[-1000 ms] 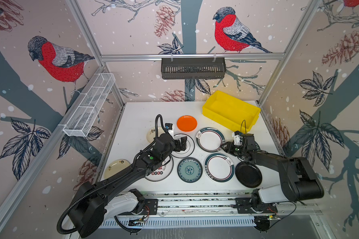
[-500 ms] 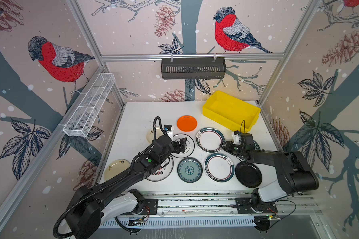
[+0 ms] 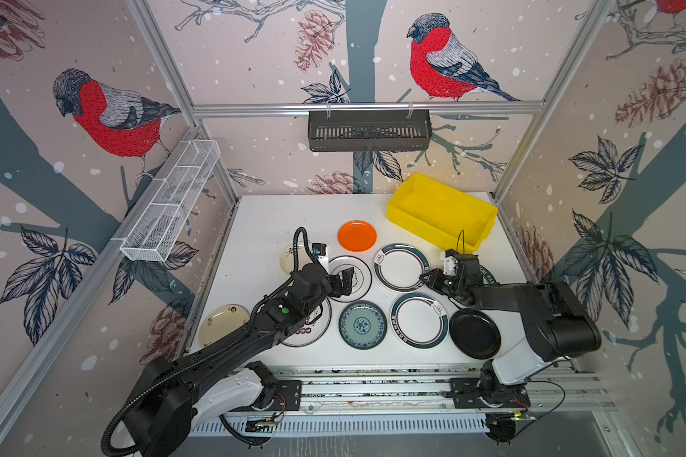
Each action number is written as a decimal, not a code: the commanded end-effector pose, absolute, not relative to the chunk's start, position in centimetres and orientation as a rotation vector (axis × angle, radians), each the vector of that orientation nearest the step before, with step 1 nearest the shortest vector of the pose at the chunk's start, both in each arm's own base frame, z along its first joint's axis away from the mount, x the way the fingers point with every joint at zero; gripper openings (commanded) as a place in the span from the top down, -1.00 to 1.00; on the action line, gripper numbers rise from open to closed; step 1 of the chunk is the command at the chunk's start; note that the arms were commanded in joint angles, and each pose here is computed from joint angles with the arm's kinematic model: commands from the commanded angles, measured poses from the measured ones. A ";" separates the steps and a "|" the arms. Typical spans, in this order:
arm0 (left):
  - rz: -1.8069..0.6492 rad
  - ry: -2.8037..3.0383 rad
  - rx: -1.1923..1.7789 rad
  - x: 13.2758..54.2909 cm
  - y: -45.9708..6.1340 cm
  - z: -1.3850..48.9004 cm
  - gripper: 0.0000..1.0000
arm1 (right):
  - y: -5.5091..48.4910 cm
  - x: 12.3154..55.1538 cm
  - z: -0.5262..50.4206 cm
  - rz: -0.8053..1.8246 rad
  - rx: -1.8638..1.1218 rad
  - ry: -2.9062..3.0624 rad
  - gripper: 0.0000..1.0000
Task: Place the plates into the plastic bin on the countertop
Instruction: Pick up the plate from the center of the table, then place the plate in the plastic bin, then pick up the plate from the middle-right of the table.
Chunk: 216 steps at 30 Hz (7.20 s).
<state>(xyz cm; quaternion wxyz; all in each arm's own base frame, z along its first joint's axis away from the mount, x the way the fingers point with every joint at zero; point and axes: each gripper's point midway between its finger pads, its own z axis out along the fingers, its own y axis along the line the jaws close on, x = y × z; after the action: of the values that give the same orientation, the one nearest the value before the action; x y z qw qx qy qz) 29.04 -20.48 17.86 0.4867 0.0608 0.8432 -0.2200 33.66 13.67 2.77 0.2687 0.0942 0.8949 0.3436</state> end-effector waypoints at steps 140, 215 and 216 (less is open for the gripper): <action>-0.723 2.100 0.283 26.9 -23.2 15.3 -0.96 | 4.9 35.4 20.9 0.448 0.356 2.165 -0.36; -1.334 2.180 0.581 29.7 -51.9 9.2 -0.62 | 7.5 23.2 21.1 0.850 0.439 1.738 -0.64; -1.343 2.183 0.574 29.7 -52.1 9.1 -0.61 | 7.4 23.2 21.0 0.844 0.445 1.737 -0.69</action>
<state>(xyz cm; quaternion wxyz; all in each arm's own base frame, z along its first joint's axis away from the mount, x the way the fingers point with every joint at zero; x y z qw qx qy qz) 29.64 -50.94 7.66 0.2520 0.2199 0.8222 -0.4606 22.97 8.04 20.25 0.5241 0.1841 0.7466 0.3660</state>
